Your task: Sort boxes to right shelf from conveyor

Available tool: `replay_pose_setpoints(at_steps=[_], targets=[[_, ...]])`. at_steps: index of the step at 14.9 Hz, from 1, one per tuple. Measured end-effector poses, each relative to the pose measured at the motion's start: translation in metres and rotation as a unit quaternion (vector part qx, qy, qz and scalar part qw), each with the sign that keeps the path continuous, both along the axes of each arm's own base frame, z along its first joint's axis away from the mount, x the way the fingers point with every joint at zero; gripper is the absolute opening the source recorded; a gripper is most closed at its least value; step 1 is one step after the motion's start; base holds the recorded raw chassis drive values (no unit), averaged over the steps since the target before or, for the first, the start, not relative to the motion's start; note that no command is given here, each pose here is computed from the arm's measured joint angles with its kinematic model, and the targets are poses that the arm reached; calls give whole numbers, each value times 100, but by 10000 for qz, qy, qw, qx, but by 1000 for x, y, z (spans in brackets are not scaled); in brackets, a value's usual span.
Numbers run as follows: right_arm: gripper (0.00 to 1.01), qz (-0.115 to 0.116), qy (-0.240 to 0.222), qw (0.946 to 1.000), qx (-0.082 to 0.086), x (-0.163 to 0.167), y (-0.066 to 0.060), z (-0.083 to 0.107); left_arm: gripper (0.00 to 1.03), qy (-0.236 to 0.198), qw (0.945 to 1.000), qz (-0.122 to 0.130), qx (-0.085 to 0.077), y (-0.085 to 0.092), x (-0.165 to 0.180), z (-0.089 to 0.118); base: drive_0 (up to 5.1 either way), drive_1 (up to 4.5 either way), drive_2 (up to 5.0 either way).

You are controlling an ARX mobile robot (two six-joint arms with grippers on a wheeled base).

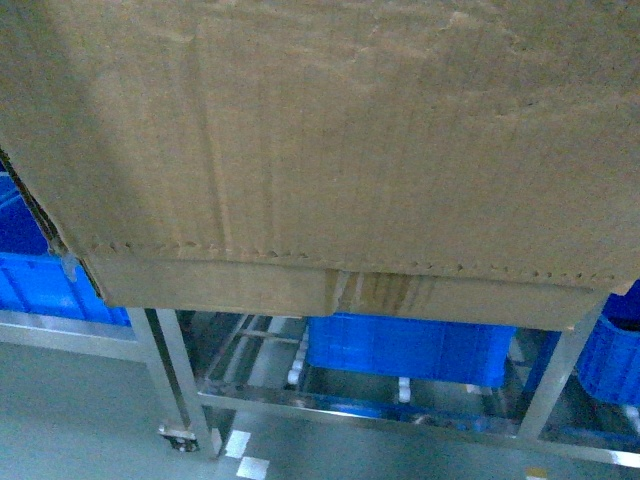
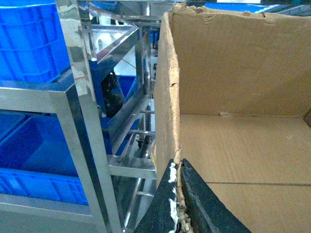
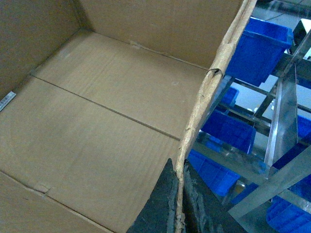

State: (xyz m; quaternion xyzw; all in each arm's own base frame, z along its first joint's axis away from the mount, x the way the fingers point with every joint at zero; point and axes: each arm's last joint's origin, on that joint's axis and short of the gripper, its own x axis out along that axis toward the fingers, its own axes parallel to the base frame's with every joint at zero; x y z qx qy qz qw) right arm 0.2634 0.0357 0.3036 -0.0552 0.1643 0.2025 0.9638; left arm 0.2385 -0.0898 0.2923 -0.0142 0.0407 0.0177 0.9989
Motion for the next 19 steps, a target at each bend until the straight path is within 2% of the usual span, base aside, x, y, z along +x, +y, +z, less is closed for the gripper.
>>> replay_pose_setpoints(at_steps=[1, 13, 19], targets=[[2, 0, 0, 10000, 0, 0, 0, 0, 2, 4, 10000, 0, 2, 0, 0, 0, 1, 420, -417], [2, 0, -2, 10000, 0, 0, 0, 0, 2, 4, 10000, -3, 15, 0, 0, 0, 0, -22, 22], [2, 0, -6, 10000, 1, 0, 0, 0, 2, -5, 10000, -1, 13, 0, 0, 1, 7, 254, -240]])
